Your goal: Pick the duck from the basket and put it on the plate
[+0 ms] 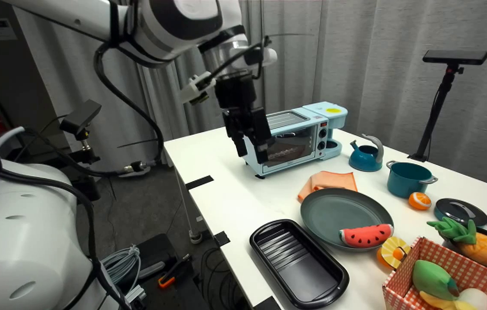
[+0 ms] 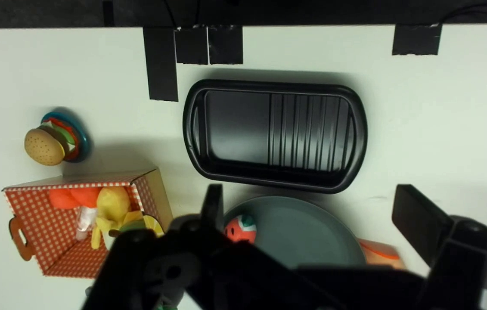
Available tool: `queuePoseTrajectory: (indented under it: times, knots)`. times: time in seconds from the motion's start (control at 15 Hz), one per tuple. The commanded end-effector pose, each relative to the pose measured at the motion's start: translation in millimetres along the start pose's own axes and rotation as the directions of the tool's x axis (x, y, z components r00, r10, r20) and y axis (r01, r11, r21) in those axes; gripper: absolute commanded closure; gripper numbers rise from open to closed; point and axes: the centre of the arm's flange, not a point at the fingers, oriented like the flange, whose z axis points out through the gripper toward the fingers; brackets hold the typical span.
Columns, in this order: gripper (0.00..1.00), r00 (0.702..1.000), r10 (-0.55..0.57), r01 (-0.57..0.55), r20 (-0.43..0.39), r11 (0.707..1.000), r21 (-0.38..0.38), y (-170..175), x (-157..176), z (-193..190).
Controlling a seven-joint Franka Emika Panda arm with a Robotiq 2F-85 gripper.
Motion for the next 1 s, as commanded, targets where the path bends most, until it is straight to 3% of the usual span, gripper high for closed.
queuePoseTrajectory:
  times: [0.0,0.93]
  knots:
    - [0.00,0.998,0.043,-0.043,0.053,0.999,-0.007,20.2,51.2,48.2]
    - [0.00,0.967,0.227,-0.222,0.116,0.973,-0.054,139.1,162.7,165.6]
